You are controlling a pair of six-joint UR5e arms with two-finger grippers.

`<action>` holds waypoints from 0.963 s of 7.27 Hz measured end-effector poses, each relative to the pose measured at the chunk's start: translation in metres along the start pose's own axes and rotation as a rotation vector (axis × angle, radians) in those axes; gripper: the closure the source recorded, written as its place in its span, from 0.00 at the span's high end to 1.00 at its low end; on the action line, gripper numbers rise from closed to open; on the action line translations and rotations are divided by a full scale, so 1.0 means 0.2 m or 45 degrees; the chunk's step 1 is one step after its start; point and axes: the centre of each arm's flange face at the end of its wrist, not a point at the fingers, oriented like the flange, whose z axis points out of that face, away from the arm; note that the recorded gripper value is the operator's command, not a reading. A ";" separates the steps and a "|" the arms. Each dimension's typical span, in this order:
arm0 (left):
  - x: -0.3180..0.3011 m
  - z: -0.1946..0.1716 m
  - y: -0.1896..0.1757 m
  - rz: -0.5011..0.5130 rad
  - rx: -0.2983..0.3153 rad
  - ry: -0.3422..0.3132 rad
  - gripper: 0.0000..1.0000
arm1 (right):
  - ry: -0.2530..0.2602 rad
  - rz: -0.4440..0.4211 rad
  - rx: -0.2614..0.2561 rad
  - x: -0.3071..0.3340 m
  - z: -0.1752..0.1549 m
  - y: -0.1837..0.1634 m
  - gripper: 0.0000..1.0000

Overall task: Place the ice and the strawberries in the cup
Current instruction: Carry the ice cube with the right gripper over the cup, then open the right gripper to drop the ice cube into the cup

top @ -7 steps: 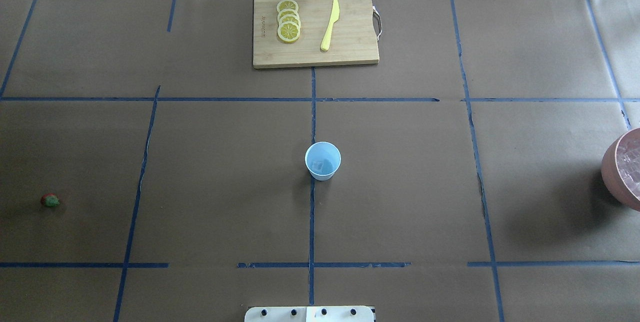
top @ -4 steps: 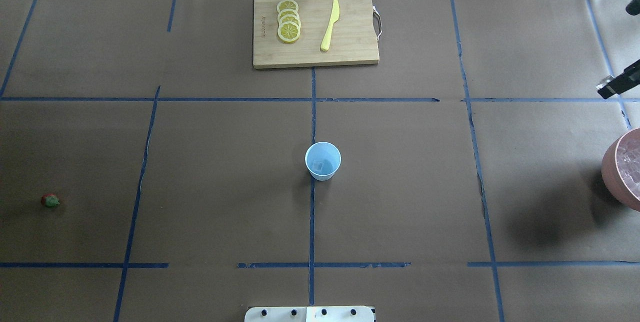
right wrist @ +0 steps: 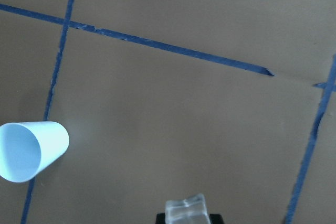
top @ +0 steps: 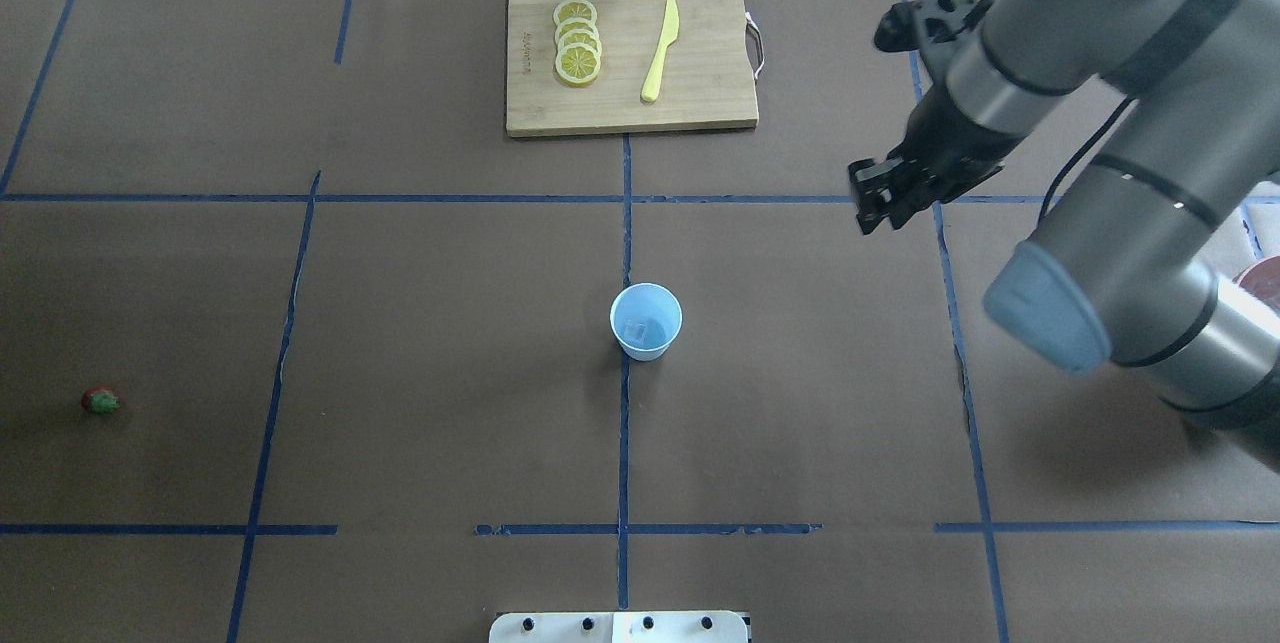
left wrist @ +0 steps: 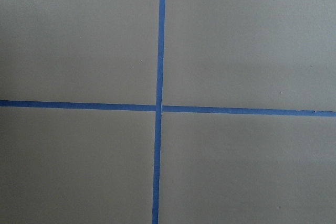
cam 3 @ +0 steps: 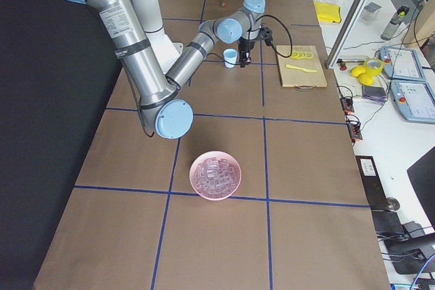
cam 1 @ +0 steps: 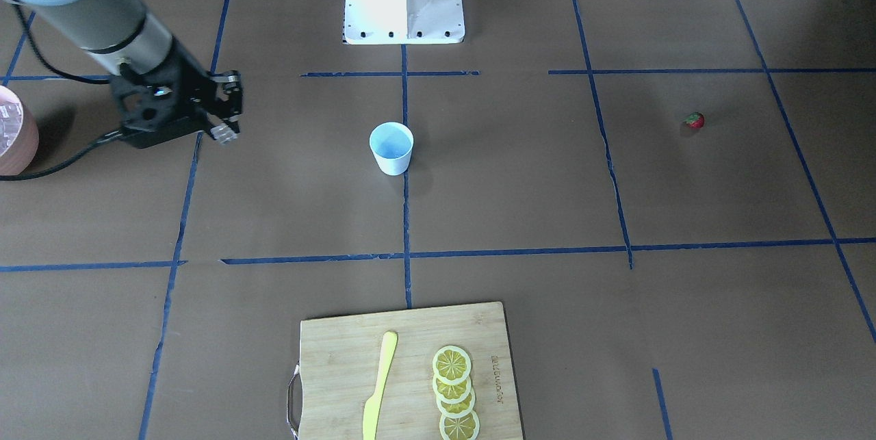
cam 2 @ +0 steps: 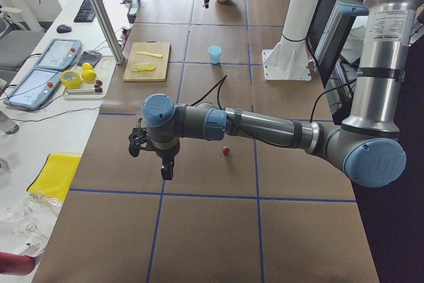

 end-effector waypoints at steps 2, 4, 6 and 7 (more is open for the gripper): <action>0.00 0.01 0.00 -0.001 -0.005 0.000 1.00 | 0.043 0.098 0.027 -0.48 0.21 0.08 0.00; 0.00 0.02 0.00 0.002 -0.005 0.000 1.00 | 0.086 0.142 0.019 -0.82 0.40 0.07 0.00; 0.00 0.02 0.00 0.001 -0.006 0.000 1.00 | 0.113 0.147 0.019 -0.98 0.54 0.02 0.01; 0.00 0.02 0.00 0.000 -0.007 0.000 1.00 | 0.119 0.148 0.018 -1.00 0.58 0.01 0.04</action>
